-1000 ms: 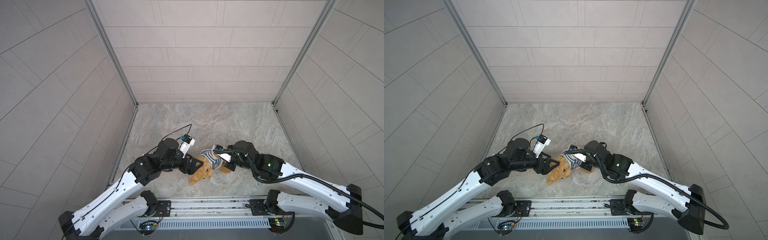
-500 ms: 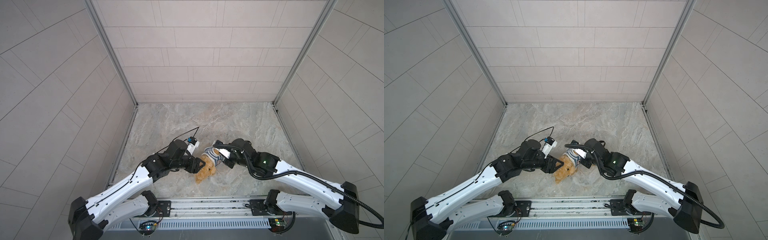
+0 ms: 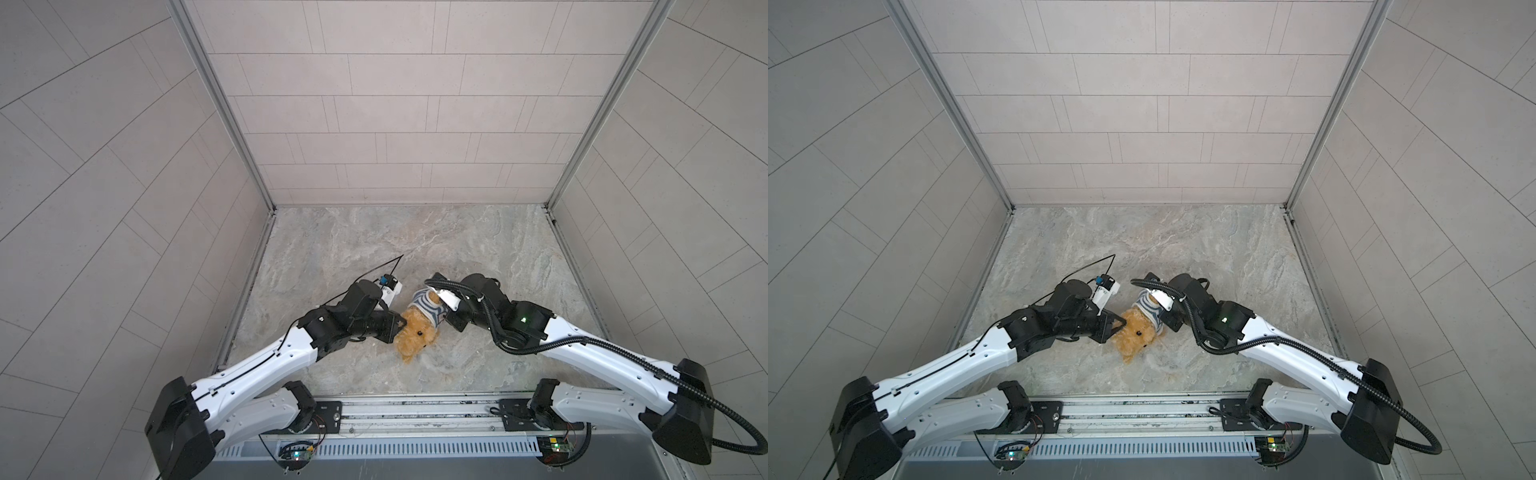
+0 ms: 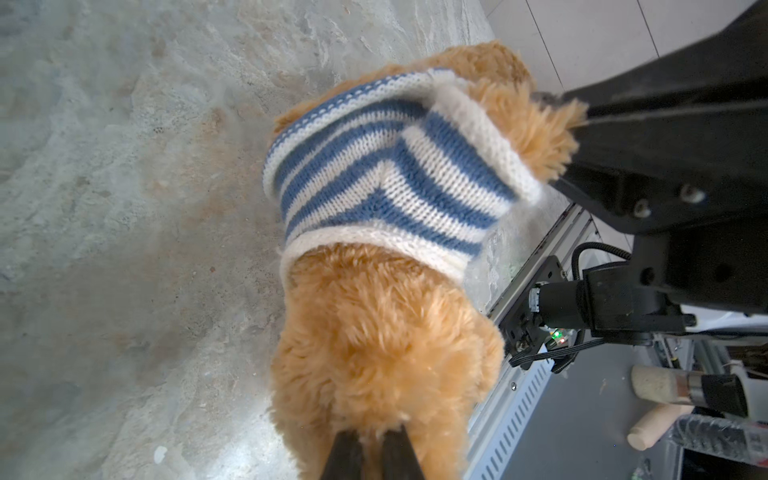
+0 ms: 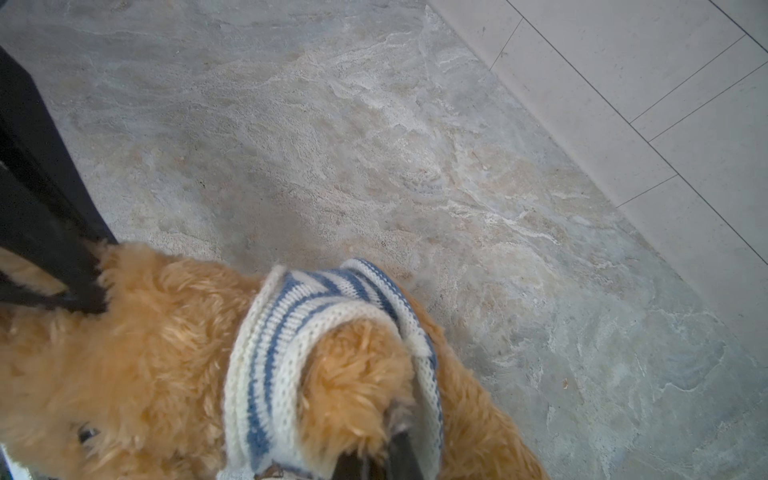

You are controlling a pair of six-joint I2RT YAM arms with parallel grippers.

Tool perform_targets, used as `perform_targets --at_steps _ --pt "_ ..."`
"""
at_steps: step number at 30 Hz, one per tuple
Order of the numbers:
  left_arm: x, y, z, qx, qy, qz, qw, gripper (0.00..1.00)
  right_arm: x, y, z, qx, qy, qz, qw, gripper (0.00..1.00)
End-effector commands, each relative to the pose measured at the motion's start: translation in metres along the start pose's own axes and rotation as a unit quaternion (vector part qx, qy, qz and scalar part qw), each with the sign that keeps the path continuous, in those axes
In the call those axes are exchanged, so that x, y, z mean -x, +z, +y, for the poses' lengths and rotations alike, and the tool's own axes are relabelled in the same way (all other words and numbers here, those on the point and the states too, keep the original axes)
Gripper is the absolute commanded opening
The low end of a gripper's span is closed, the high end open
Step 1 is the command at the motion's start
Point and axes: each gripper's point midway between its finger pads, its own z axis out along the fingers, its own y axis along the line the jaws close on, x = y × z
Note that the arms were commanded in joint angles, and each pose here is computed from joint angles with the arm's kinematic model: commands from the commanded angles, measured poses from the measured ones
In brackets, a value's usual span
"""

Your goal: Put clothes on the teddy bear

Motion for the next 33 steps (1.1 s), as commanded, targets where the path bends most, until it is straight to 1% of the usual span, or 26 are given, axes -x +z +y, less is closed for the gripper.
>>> perform_targets --at_steps 1,2,3,6,7,11,14,17,20,24,25,30,33 --pt "0.001 0.000 0.002 0.006 0.003 -0.010 1.000 0.04 0.017 -0.006 -0.009 -0.017 0.019 -0.038 0.999 0.00" --pt "0.002 0.000 0.002 0.007 0.004 -0.011 1.000 0.01 0.015 -0.006 -0.009 -0.017 0.019 -0.037 0.999 0.00" --pt "0.004 -0.002 0.002 0.008 0.005 -0.015 1.000 0.00 0.012 -0.007 -0.008 -0.017 0.020 -0.036 0.999 0.00" --pt "0.007 -0.006 0.002 0.009 0.008 -0.026 1.000 0.00 0.005 -0.009 -0.008 -0.019 0.024 -0.035 0.999 0.00" --pt "0.007 -0.007 0.002 0.008 0.009 -0.028 1.000 0.00 0.003 -0.011 -0.008 -0.019 0.025 -0.036 0.999 0.02" --pt "0.009 -0.011 0.000 0.007 0.023 -0.031 0.999 0.00 -0.003 -0.019 -0.010 -0.026 0.037 -0.042 0.998 0.21" --pt "0.008 -0.014 -0.003 0.003 0.038 -0.025 0.999 0.00 0.002 -0.033 -0.006 -0.011 0.045 -0.060 0.997 0.35" --pt "0.008 -0.016 -0.007 -0.003 0.051 -0.020 0.998 0.00 0.005 -0.044 -0.001 -0.008 0.054 -0.079 0.995 0.44" --pt "0.007 -0.018 -0.010 -0.008 0.063 -0.013 0.998 0.00 0.004 -0.048 0.002 -0.018 0.057 -0.080 0.995 0.50" --pt "0.005 -0.016 -0.011 -0.012 0.068 -0.003 0.998 0.00 0.014 -0.045 0.017 -0.004 0.063 -0.099 0.993 0.49" --pt "0.005 -0.015 -0.012 -0.013 0.067 -0.002 0.998 0.00 0.017 -0.043 0.022 -0.002 0.060 -0.100 0.993 0.48" --pt "0.008 -0.016 -0.016 -0.021 0.068 -0.004 0.997 0.00 0.021 -0.026 0.033 0.000 0.053 -0.079 0.996 0.31" --pt "0.010 -0.017 -0.018 -0.024 0.069 -0.006 0.997 0.00 0.021 -0.016 0.036 0.000 0.054 -0.064 0.996 0.25"
